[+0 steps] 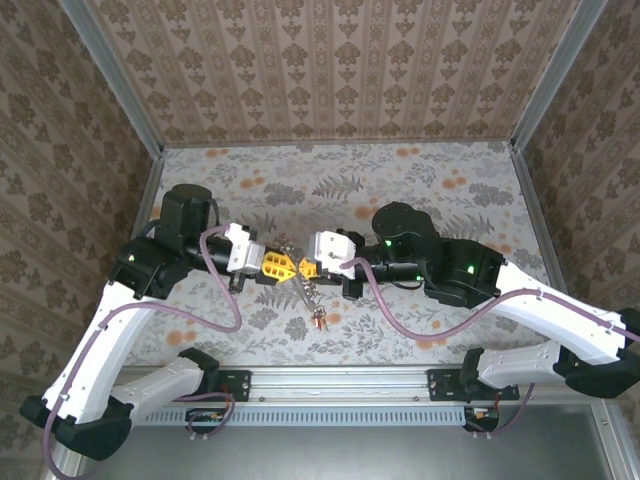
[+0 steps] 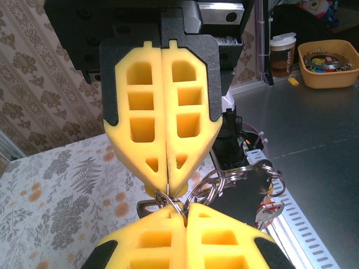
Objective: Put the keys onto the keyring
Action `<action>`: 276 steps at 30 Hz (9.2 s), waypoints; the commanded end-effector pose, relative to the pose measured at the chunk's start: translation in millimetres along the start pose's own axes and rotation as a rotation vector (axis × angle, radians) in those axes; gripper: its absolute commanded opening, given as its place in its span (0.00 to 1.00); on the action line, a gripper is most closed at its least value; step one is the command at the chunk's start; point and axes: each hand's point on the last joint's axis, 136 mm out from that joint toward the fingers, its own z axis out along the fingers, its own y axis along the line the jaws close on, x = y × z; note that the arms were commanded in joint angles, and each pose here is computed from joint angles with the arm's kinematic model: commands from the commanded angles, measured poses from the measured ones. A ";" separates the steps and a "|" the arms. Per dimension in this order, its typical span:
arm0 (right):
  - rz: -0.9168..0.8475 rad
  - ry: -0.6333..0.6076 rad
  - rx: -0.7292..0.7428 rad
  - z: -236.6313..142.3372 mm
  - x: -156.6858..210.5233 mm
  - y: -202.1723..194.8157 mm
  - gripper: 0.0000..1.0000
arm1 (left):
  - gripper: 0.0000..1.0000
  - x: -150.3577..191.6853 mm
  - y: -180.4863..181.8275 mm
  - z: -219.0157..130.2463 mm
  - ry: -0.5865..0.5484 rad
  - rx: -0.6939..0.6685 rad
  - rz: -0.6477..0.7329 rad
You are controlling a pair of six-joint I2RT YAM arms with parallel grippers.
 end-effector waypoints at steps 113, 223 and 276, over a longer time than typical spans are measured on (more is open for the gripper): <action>0.168 0.042 0.406 -34.4 84.0 -51.9 0.46 | 0.00 11.7 43.7 -23.6 -0.059 -0.194 -0.156; 0.519 0.843 -0.044 95.4 339.7 90.5 0.00 | 0.00 116.5 104.2 -120.3 -0.067 -0.827 -0.716; 0.771 -0.303 -0.161 -3.6 42.1 -38.0 0.00 | 0.00 47.1 19.9 -0.9 -0.039 -0.203 -0.172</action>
